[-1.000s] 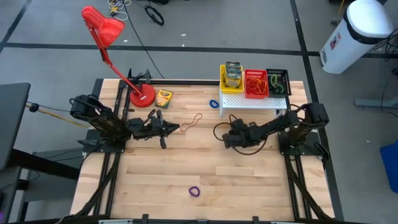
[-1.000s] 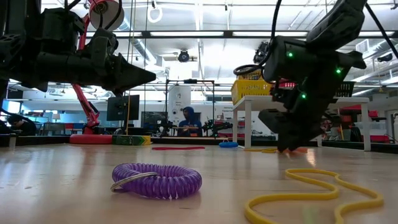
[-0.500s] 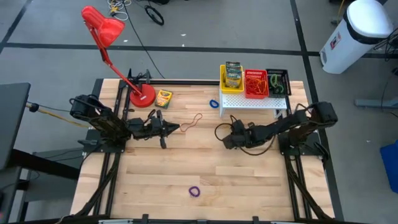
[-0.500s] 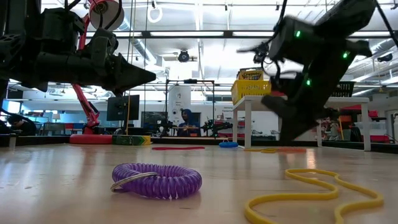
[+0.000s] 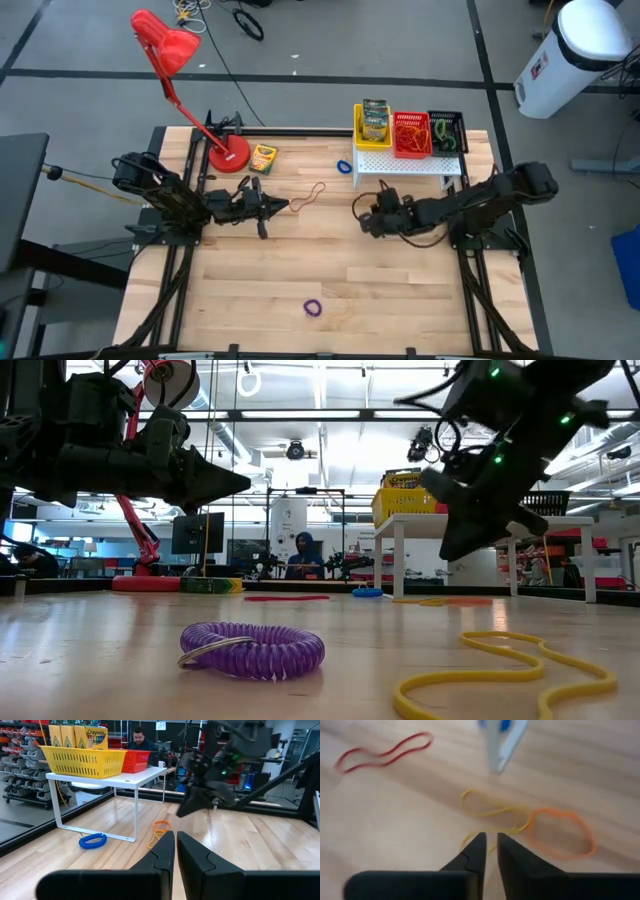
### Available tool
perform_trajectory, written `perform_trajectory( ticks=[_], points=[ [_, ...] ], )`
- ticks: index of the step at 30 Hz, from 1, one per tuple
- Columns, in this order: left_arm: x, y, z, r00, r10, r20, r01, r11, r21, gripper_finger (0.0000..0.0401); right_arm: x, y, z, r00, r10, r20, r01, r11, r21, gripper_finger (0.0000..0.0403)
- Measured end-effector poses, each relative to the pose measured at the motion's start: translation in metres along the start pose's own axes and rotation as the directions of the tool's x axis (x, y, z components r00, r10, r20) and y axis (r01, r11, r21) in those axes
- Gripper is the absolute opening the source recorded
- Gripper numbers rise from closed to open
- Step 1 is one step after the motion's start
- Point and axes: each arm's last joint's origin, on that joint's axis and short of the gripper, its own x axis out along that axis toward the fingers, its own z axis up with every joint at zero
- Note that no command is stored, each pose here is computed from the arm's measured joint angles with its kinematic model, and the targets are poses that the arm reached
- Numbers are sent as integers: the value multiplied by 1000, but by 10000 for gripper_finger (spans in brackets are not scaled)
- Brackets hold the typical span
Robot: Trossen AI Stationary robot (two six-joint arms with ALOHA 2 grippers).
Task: Pick & Place Office Desk Supplies
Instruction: Put the orange rubber band on the red basket
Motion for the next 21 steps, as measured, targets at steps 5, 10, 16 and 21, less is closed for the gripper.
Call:
perform_trajectory(
  ticks=[5,10,16,21],
  points=[
    [0,0,0,1000,-1,0,1,1000,0,28,14,-10,12,997,-80,7,80,997,-20,102],
    [1,0,0,1000,0,1,0,1000,0,28,28,-16,14,991,-123,-54,119,991,-69,127],
    [2,-1,1,1000,-1,6,1,1000,-2,28,42,-20,10,979,-150,-138,136,985,-110,135],
    [2,-1,1,1000,0,3,0,1000,-1,28,50,-23,9,972,-182,-151,164,979,-124,135]
  ],
)
